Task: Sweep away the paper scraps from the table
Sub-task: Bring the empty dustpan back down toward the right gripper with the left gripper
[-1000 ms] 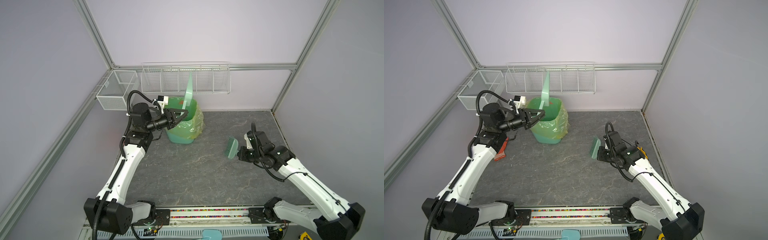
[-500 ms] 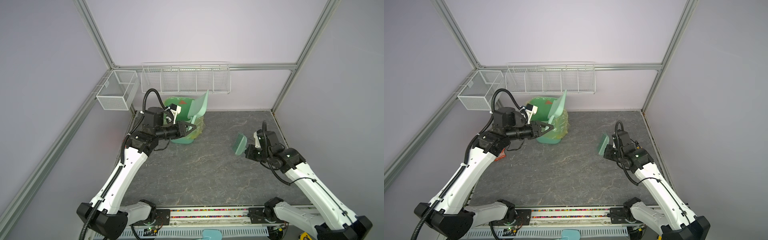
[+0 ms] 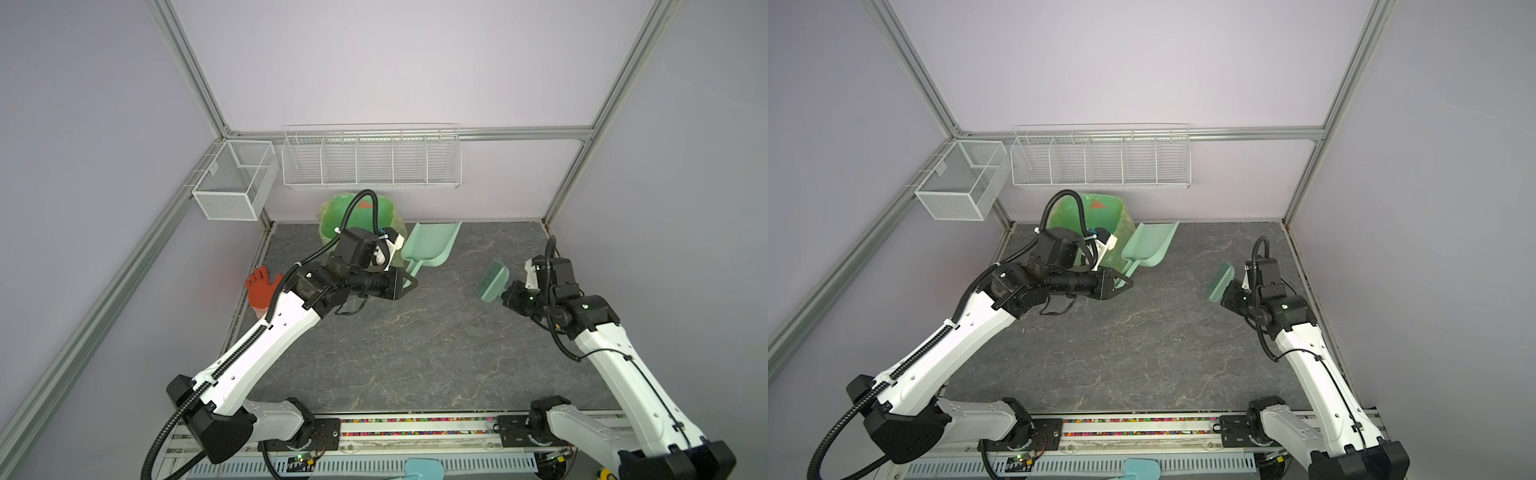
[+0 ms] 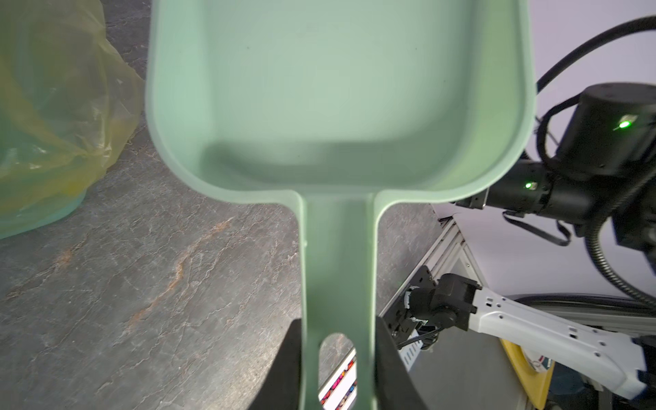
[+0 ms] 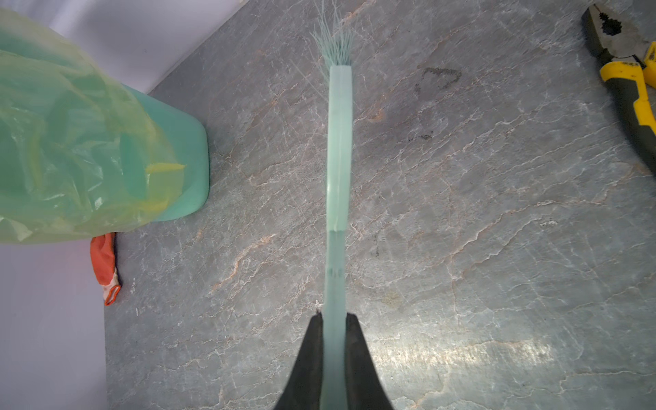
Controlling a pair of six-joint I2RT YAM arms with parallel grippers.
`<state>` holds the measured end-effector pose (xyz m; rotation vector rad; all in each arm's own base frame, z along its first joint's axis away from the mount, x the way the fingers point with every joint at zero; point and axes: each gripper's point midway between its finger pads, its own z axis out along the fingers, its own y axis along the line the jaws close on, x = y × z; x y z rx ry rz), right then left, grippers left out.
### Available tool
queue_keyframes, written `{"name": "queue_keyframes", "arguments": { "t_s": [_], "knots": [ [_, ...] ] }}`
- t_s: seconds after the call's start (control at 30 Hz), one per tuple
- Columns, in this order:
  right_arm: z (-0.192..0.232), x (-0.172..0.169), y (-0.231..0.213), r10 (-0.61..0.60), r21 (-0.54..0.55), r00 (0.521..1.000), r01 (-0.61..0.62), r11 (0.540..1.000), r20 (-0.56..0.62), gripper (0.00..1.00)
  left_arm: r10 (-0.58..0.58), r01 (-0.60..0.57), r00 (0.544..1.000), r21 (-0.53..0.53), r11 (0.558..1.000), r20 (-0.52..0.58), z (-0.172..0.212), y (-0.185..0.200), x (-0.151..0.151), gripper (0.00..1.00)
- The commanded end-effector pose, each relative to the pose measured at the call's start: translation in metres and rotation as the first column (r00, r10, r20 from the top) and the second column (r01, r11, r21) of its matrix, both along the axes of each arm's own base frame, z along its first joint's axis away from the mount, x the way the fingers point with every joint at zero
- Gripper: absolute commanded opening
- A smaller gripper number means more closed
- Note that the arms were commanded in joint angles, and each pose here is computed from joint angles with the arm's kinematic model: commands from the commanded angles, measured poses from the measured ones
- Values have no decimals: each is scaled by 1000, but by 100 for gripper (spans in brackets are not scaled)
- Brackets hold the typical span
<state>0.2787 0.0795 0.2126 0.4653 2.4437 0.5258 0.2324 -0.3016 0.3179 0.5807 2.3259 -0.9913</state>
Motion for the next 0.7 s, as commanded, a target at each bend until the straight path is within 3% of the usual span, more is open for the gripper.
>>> {"name": "queue_keyframes", "arguments": {
  "t_s": [0.0, 0.67],
  "knots": [
    [-1, 8, -3, -8, 33, 1000, 7, 999, 19, 6, -5, -2, 997, 86, 996, 77, -2, 1, 3, 0],
    [23, 12, -17, -52, 51, 990, 46, 998, 131, 7, -70, 49, 996, 290, 956, 60, -73, -35, 8, 0]
  ]
}}
